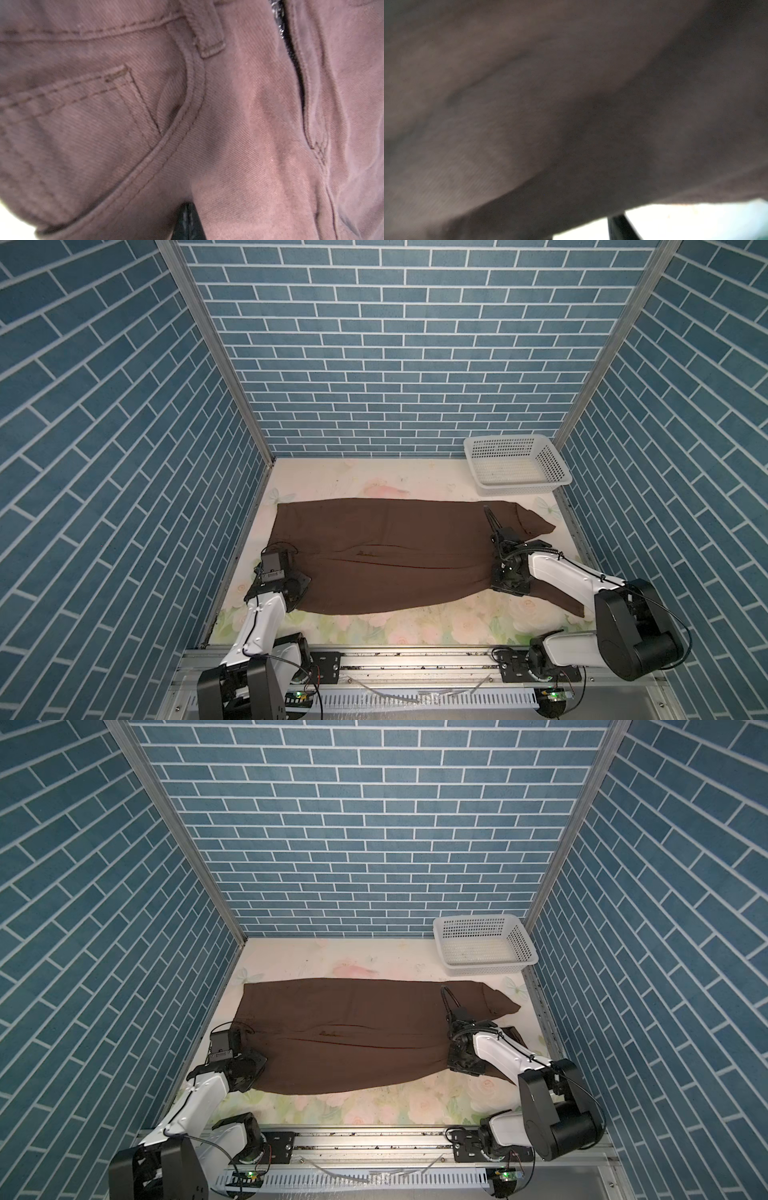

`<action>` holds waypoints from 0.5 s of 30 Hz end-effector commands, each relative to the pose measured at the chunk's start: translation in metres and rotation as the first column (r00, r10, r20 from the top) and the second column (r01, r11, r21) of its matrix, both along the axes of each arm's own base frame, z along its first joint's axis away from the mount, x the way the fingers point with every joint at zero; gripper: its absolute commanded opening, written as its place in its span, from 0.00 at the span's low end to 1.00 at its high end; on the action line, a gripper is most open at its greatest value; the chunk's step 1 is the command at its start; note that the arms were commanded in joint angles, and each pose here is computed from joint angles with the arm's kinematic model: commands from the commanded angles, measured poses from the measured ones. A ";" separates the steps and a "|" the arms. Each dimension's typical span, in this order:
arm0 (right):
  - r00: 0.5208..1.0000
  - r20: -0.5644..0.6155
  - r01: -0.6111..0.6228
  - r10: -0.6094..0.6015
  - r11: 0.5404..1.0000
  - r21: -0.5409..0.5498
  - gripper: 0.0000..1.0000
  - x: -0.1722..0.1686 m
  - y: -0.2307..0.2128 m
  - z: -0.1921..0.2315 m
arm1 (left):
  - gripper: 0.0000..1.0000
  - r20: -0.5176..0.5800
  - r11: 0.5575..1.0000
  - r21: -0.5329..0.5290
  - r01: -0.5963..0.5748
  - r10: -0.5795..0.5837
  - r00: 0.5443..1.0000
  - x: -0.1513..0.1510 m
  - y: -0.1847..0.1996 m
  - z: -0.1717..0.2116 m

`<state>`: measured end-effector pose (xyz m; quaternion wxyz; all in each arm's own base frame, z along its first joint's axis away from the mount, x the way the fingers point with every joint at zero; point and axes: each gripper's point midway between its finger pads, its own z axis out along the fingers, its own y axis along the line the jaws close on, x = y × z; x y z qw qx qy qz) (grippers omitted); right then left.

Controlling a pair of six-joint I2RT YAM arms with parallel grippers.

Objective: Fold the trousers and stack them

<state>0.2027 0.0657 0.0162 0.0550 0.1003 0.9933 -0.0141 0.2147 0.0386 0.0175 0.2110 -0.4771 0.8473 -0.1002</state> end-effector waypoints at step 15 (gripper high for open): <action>0.985 -0.153 0.073 -0.075 0.997 -0.020 0.00 -0.041 -0.016 0.057 | 0.00 -0.085 0.993 0.113 0.017 -0.008 0.996 0.022 0.026 -0.003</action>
